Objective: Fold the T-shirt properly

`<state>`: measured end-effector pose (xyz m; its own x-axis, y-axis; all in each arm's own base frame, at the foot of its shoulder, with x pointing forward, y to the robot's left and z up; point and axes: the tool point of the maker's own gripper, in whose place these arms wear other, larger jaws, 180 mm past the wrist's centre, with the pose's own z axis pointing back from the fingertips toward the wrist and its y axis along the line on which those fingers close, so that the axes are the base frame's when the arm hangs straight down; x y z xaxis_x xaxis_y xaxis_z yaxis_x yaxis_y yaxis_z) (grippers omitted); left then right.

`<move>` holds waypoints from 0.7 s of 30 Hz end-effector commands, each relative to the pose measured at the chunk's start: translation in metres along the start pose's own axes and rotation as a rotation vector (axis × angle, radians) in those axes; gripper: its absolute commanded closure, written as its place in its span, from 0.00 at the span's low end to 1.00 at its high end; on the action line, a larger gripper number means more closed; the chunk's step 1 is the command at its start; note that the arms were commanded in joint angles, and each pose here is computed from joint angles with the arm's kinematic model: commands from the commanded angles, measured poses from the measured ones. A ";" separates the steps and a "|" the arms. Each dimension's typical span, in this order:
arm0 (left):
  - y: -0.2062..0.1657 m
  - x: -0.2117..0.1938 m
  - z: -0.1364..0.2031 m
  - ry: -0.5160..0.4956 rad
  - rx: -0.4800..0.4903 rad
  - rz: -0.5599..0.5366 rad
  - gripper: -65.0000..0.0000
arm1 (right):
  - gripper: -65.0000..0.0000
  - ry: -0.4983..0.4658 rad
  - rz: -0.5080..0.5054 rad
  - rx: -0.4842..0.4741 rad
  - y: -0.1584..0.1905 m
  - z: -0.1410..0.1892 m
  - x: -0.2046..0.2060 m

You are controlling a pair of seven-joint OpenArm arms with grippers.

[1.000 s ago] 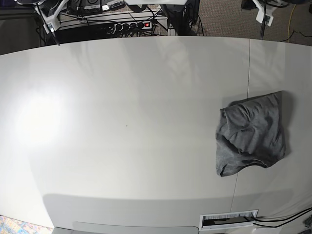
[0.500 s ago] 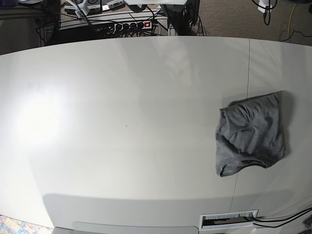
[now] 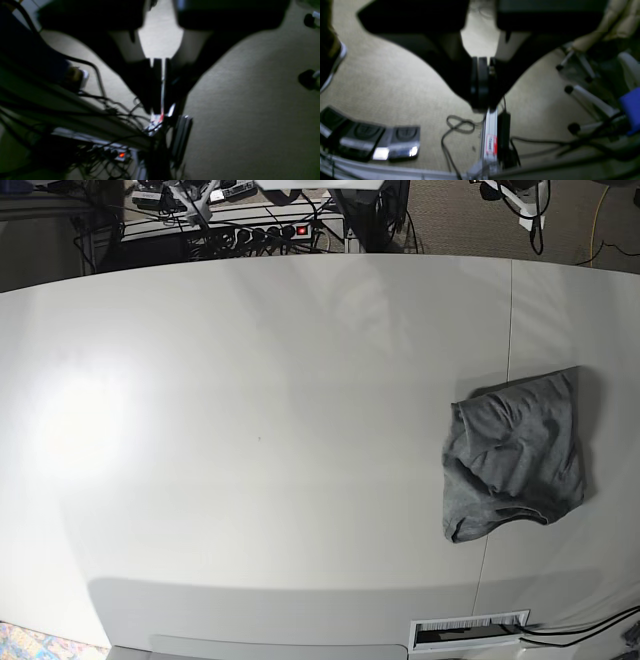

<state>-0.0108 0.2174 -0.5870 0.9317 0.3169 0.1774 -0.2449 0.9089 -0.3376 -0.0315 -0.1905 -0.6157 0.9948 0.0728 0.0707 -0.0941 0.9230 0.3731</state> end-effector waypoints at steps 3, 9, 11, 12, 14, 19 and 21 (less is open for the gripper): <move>0.009 -0.008 -0.005 0.016 0.037 0.011 1.00 | 1.00 -0.009 -0.018 -0.115 -0.013 -0.010 0.004; 0.004 -0.035 -0.025 0.055 0.075 -0.008 1.00 | 1.00 -0.007 -0.010 -0.278 -0.020 -0.024 0.008; -0.005 -0.044 -0.032 0.085 0.064 -0.011 1.00 | 1.00 0.001 0.015 -0.287 -0.016 -0.027 0.009; -0.011 -0.051 -0.036 0.105 0.053 -0.012 1.00 | 1.00 0.009 0.035 -0.303 -0.016 -0.028 0.008; -0.025 -0.063 -0.042 0.149 0.026 -0.043 1.00 | 1.00 0.025 0.079 -0.361 -0.017 -0.030 0.007; -0.059 -0.084 -0.060 0.204 0.032 -0.224 1.00 | 1.00 0.032 0.114 -0.407 -0.003 -0.039 0.007; -0.077 -0.092 -0.067 0.223 0.029 -0.289 1.00 | 1.00 0.025 0.086 -0.401 0.003 -0.042 0.007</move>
<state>-0.0575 0.0990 -0.6405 0.9984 -0.0230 0.0523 0.0363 0.9621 -0.2702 -0.0211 -0.1670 -0.6535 0.9848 0.1622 0.0620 -0.1614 0.9867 -0.0175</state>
